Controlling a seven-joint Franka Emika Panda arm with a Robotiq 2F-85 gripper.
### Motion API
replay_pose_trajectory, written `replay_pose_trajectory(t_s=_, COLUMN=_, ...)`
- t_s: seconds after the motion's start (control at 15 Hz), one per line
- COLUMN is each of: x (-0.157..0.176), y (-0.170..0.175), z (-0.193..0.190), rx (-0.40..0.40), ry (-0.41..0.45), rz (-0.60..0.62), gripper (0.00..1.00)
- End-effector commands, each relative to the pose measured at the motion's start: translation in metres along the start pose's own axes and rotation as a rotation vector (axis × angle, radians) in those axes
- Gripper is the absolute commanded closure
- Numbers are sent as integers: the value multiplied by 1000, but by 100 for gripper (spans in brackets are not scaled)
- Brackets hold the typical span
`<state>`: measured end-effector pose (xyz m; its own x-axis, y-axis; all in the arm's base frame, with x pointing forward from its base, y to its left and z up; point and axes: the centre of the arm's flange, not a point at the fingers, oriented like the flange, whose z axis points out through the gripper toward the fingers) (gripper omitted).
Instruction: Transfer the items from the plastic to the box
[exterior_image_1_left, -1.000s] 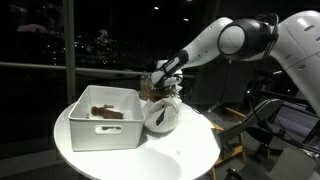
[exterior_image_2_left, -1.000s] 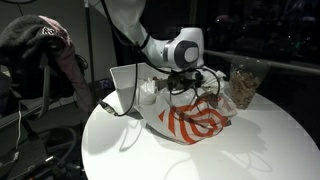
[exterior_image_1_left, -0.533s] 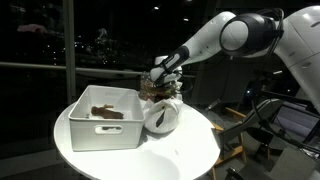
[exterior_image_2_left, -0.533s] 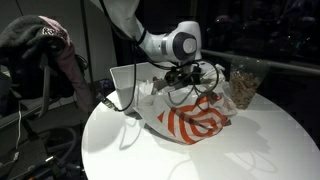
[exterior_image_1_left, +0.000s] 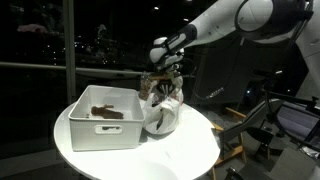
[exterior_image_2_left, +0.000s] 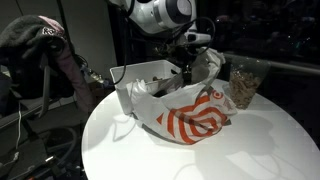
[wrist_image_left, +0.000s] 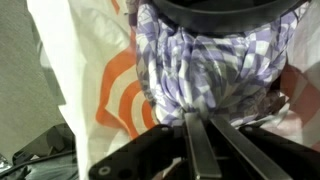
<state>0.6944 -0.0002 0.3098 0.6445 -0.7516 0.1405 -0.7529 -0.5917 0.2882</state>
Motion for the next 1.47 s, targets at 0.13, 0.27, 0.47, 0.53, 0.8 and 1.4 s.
replay_pose_trajectory(t_s=0.13, x=-10, y=45, z=-91, rx=-20, ry=121, rz=57, gripper=98)
replay_pose_trajectory(t_s=0.27, x=-10, y=60, z=-124, rx=9, ry=166, rz=79, gripper=98)
replay_pose_trajectory(t_s=0.47, x=-11, y=85, z=-179, rx=99, ry=245, rz=116, gripper=98)
replay_pose_trajectory(t_s=0.53, x=-15, y=93, z=-200, rx=138, ry=267, rz=119, gripper=98)
replay_pose_trajectory(t_s=0.8, x=-41, y=119, z=-274, rx=266, ry=347, rz=95, gripper=98)
replay_pose_trajectory(t_s=1.4, x=-195, y=102, z=-414, rx=563, ry=611, rz=-131, gripper=98)
